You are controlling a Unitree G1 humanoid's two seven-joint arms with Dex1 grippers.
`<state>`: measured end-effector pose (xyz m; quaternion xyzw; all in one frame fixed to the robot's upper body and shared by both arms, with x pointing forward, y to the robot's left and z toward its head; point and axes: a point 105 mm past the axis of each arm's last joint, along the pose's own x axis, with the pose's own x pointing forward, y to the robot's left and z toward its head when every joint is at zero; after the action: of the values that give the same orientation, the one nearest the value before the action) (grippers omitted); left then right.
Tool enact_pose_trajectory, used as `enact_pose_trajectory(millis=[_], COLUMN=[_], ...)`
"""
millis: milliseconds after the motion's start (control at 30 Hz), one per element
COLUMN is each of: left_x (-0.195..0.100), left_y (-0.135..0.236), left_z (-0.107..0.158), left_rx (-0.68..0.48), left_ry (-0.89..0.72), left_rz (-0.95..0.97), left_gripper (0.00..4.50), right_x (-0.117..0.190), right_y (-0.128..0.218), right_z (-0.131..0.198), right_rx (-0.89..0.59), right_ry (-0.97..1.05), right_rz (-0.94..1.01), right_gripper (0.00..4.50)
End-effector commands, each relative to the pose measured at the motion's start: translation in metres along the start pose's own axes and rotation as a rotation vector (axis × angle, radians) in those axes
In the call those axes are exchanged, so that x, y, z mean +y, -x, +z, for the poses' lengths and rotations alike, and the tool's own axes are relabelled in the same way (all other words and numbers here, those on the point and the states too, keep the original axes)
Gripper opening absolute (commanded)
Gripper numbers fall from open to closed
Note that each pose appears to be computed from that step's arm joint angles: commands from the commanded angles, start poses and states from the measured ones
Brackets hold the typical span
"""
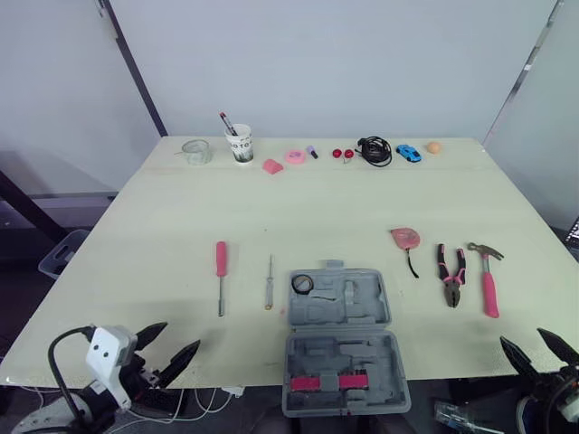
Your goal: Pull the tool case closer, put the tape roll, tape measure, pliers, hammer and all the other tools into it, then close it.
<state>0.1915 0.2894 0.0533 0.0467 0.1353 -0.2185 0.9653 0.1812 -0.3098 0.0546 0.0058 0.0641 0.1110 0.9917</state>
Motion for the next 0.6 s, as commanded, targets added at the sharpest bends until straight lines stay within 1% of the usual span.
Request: enact_pose_trajectory(millis=[33, 233, 333, 467, 533, 600], left_x=[-0.005, -0.014, -0.029, -0.027, -0.031, -0.036], left_y=[-0.003, -0.01, -0.014, -0.017, -0.019, -0.023], left_z=[0.014, 0.019, 0.025, 0.034, 0.036, 0.041], left_rx=[-0.038, -0.055, -0.076, -0.085, -0.062, -0.065], left_ry=[-0.023, -0.032, -0.031, -0.08, -0.132, -0.156], left_rz=[-0.031, -0.048, -0.092, -0.099, -0.146, -0.182], left_gripper=[4.45, 4.45, 4.45, 4.45, 4.45, 4.45], right_x=[0.006, 0.021, 0.031, 0.039, 0.044, 0.049], right_y=[-0.006, -0.021, -0.029, -0.04, -0.047, -0.054], right_z=[0.02, 0.032, 0.037, 0.046, 0.05, 0.052], right_rx=[-0.058, -0.088, -0.089, -0.112, -0.122, -0.12], right_ry=[0.044, 0.065, 0.073, 0.094, 0.097, 0.106], right_rz=[0.052, 0.142, 0.2, 0.245, 0.272, 0.297], right_gripper=[4.5, 4.5, 4.5, 4.5, 4.5, 4.5])
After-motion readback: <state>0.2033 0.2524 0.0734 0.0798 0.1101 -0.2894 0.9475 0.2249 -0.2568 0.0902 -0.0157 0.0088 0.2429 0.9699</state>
